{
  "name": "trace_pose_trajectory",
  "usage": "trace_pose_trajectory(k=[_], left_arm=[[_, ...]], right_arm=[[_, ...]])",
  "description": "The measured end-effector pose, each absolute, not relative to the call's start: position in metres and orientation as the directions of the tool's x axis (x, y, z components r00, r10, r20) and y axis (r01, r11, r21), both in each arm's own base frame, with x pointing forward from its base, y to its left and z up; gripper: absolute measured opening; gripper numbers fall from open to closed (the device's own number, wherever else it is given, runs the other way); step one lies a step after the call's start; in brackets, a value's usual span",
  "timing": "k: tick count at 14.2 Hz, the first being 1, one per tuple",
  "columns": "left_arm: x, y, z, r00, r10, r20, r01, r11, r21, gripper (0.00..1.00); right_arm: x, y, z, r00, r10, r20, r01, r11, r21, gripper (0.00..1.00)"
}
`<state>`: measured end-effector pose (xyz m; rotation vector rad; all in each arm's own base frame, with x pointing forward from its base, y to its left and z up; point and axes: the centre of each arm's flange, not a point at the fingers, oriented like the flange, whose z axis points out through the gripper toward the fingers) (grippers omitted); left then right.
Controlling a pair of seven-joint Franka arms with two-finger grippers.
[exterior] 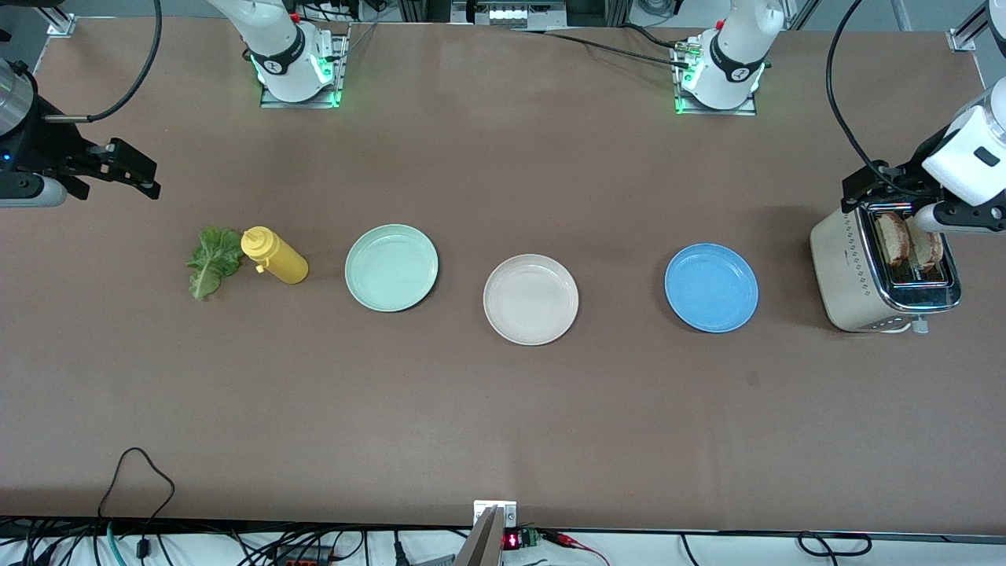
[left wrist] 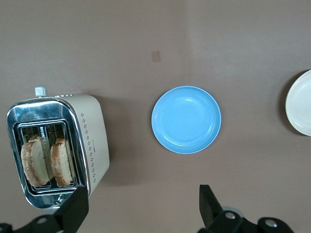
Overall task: Make sandwich in beige plate with both arms
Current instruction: 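Lower the left gripper into the toaster and grasp a toast slice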
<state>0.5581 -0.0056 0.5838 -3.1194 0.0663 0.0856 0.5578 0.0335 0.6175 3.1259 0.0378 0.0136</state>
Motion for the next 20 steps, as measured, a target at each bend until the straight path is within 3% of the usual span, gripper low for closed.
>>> trace_pose_trajectory(k=[10,16,20], left_arm=[[0.548,-0.001,0.564,0.978,-0.032,-0.204,-0.039,-0.999,-0.032,1.00],[0.585,0.048,0.519,0.964,0.042,-0.263,0.027,-0.998,-0.063,1.00],[0.601,0.105,0.495,0.972,0.013,-0.233,-0.029,-0.984,-0.176,1.00]], right_arm=[[0.558,0.033,0.617,1.000,0.024,0.008,0.024,-1.000,0.015,1.00],[0.558,0.033,0.617,1.000,0.024,0.008,0.024,-1.000,0.015,1.00],[0.558,0.033,0.617,1.000,0.024,0.008,0.024,-1.000,0.015,1.00]])
